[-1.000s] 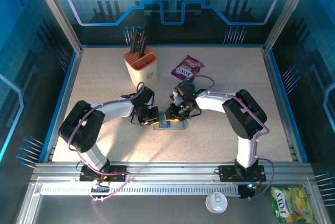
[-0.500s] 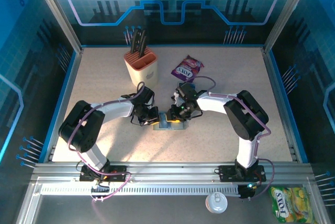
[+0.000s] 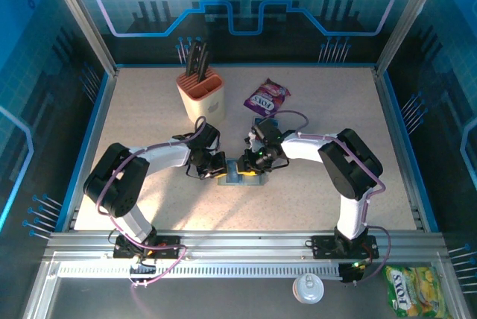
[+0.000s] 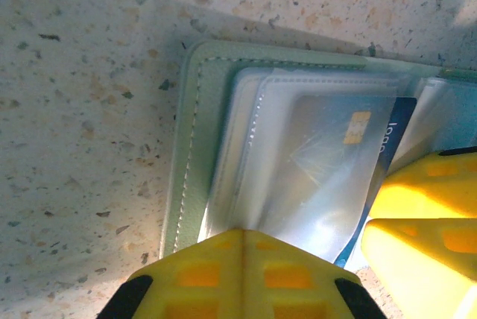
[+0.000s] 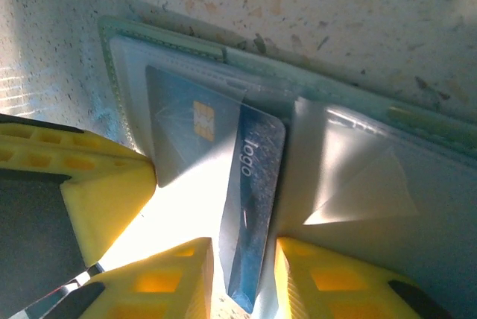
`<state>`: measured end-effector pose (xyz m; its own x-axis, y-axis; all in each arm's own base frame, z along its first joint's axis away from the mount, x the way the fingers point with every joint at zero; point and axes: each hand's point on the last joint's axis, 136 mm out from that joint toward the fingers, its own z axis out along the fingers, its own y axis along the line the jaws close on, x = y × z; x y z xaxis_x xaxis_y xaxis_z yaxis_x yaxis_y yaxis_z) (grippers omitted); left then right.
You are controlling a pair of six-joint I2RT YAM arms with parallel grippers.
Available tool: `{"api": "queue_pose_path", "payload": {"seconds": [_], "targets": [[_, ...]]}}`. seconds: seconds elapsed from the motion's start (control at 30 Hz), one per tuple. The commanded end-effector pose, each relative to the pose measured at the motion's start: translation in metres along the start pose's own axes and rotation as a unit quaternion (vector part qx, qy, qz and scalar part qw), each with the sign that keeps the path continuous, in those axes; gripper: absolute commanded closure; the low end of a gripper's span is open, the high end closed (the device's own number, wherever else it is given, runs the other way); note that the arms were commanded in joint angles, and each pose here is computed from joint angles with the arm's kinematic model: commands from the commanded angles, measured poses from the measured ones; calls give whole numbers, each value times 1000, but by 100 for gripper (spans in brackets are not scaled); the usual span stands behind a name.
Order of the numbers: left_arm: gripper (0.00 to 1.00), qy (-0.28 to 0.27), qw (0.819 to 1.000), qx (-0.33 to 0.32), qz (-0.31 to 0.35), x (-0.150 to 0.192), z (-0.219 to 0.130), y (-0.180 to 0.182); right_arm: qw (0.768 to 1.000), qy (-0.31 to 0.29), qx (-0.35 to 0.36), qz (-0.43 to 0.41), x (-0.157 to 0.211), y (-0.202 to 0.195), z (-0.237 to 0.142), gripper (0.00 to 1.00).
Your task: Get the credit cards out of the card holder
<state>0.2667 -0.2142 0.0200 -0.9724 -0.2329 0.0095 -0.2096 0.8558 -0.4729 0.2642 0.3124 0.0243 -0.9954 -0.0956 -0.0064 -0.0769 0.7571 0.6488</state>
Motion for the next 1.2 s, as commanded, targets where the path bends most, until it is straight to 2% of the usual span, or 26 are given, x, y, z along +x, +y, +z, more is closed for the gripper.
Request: {"api": "queue_pose_path", "payload": {"seconds": [0.0, 0.67, 1.17], "targets": [[100, 7, 999, -32, -4, 6, 4, 16, 1000, -1, -21, 4, 1, 7, -4, 72], [100, 7, 999, -33, -4, 6, 5, 17, 999, -19, -40, 2, -2, 15, -12, 79], [100, 5, 999, -37, -12, 12, 0, 23, 999, -26, -26, 9, 2, -3, -17, 88]]}}
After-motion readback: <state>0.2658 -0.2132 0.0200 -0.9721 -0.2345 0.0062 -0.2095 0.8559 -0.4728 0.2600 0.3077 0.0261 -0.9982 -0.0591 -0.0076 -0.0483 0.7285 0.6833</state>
